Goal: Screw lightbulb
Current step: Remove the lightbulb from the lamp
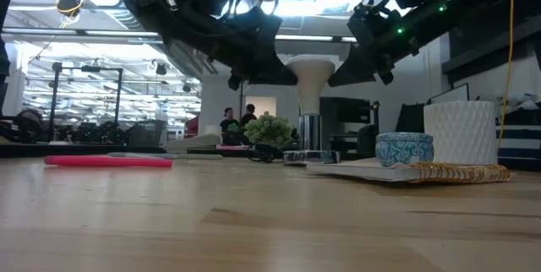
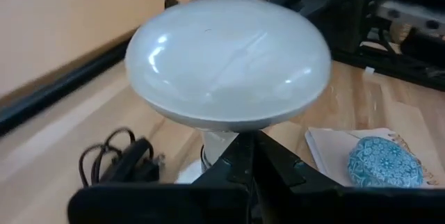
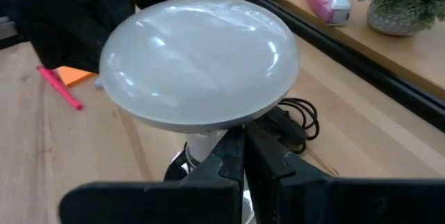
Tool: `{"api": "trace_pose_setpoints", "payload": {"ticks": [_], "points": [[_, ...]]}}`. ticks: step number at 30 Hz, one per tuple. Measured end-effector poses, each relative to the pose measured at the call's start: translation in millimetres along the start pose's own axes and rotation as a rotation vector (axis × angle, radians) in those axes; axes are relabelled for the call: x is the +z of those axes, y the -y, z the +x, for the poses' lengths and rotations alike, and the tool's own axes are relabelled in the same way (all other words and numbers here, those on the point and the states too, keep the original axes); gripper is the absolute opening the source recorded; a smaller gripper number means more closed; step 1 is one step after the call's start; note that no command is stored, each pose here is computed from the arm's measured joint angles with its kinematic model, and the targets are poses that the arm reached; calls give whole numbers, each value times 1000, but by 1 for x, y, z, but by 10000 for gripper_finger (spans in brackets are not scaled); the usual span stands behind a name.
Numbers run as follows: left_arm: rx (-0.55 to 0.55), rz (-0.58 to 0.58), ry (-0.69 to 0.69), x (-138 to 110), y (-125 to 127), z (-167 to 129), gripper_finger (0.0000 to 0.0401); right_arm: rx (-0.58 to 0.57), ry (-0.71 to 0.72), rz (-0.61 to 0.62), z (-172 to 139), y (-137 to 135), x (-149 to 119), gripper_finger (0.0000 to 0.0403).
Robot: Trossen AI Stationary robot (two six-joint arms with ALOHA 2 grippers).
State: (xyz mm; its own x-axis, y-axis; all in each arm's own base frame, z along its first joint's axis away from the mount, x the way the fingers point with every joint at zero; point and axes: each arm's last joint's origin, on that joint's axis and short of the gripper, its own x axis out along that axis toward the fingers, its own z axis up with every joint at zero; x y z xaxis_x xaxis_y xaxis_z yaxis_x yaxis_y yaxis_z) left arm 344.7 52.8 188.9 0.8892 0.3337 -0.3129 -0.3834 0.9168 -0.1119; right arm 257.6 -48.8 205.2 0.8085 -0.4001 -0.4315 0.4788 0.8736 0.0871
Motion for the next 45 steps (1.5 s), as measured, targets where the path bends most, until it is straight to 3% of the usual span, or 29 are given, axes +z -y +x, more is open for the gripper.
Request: {"api": "trace_pose_setpoints", "payload": {"ticks": [15,20,24,29,35,38,45], "points": [[52,-14,-142,-14,-2,-2,0,-17,-65,-20,-1,2,-6,11],[177,-6,-112,-13,-6,-2,0,-12,-79,-24,-13,4,-2,11],[248,-5,-93,-12,-11,-1,0,64,-104,-20,-32,6,2,11],[324,-16,-15,-4,-19,0,0,182,-10,6,-55,6,18,11],[384,16,124,12,-30,1,0,202,44,16,-63,6,25,11],[378,39,170,19,-35,1,0,195,12,10,-55,5,20,11],[172,99,150,20,-38,4,0,201,36,13,-29,-2,17,11]]}}
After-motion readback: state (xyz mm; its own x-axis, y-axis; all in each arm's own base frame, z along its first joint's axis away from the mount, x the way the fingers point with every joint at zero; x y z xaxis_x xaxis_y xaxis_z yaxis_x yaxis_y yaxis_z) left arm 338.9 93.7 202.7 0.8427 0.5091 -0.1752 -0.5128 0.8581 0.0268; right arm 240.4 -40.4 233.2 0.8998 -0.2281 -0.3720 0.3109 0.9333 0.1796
